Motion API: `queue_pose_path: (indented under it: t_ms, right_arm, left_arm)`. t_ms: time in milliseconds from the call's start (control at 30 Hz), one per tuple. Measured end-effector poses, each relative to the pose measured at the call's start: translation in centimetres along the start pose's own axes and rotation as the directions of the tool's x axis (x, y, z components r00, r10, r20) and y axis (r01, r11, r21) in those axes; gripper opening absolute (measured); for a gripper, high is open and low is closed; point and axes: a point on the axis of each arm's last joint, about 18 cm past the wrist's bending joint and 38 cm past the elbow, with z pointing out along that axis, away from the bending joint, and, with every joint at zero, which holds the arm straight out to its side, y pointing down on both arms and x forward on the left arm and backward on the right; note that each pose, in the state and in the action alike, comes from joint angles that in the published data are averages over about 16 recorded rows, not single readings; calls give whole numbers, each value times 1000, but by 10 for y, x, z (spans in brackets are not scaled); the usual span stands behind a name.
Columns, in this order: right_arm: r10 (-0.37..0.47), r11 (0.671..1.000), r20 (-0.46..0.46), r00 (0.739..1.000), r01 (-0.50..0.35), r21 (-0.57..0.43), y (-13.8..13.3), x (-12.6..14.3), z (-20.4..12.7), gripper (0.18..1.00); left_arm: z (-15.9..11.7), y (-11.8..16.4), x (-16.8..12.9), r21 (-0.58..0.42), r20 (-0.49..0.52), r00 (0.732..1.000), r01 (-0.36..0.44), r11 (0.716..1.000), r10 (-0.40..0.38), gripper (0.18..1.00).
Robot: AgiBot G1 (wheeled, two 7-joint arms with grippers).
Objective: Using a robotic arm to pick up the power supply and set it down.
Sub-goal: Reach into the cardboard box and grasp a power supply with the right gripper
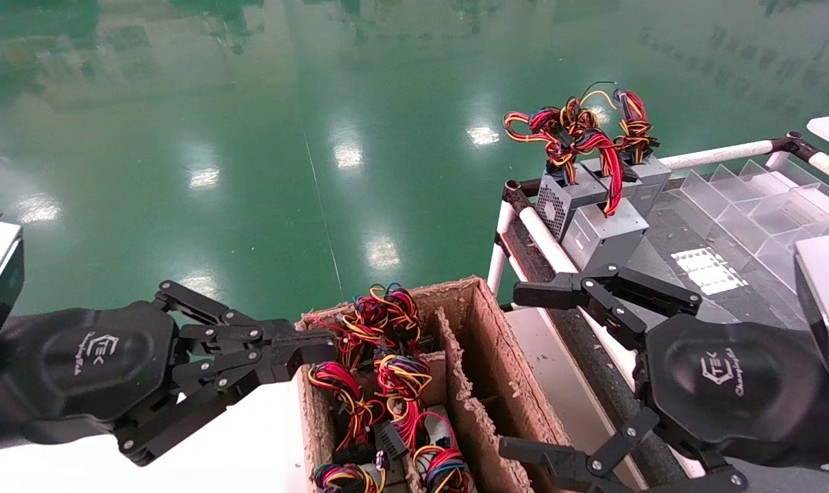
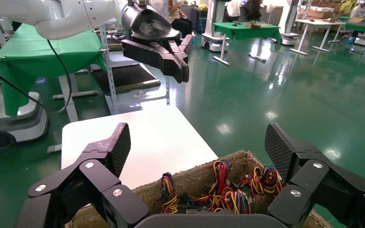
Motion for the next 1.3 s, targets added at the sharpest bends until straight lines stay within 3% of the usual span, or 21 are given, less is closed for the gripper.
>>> queue_pose_path:
  t_ms: [333,733,967,1300]
  right_arm:
    - [0,1000,0,1000,0,0,0,0,0,1001]
    - [11,998,-26,1000,-13,-67,15,5,6,1001]
    - [49,976,-38,998,-56,-209,44,11,22,1001]
    - [101,910,-33,994,-106,-401,92,20,55,998]
  left_arm:
    - [0,0,0,0,0,1000,0,1000,0,199]
    - [0,0,0,0,0,1000,0,1000,0,254]
    - [0,0,0,0,0,1000,0,1000,0,351]
    - [0,0,0,0,0,1000,0,1000,0,561]
